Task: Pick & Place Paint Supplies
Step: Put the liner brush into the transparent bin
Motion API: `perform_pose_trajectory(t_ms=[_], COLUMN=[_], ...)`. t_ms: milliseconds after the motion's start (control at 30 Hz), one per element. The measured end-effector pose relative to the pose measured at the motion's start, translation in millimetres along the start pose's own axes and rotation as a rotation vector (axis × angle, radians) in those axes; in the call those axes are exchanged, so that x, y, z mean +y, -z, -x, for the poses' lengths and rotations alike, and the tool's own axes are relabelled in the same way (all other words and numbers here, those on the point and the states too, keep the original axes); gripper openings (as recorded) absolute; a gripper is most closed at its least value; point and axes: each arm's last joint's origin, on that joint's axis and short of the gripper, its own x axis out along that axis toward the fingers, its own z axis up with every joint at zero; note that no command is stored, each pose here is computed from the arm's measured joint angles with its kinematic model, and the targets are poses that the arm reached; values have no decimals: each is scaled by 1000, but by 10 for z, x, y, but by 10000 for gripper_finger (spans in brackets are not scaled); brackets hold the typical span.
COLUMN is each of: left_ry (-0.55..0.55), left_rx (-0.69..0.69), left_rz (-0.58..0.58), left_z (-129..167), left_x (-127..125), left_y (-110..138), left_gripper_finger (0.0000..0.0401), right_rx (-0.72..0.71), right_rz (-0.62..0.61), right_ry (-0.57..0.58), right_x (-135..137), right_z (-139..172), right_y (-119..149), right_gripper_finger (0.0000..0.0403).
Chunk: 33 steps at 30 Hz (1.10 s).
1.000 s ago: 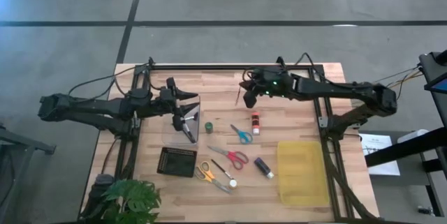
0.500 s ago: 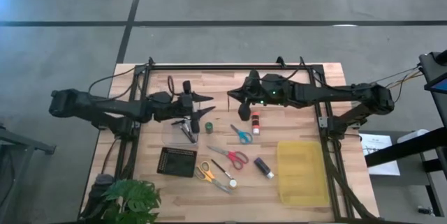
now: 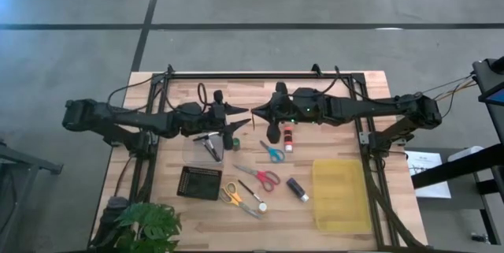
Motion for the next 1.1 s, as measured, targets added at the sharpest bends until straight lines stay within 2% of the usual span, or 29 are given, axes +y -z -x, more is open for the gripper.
perform_pose_trajectory(t_ms=[700, 800, 967, 1100], left_ry=[36, 37, 36, 37], left_rx=[-19, -11, 26, 40], left_rz=[37, 52, 55, 55], left_z=[-101, -120, -153, -162], left_x=[-31, -36, -34, -35], left_y=[-6, -10, -33, -54], left_gripper_finger=[160, 128, 21, 13], right_rx=[-38, -36, -35, -36], right_rz=[15, 15, 16, 22], right_ry=[-9, -9, -11, -11], right_x=[16, 16, 17, 17], right_z=[-47, -48, -48, -48], right_y=[-9, -6, -5, -6], right_gripper_finger=[8, 8, 8, 8])
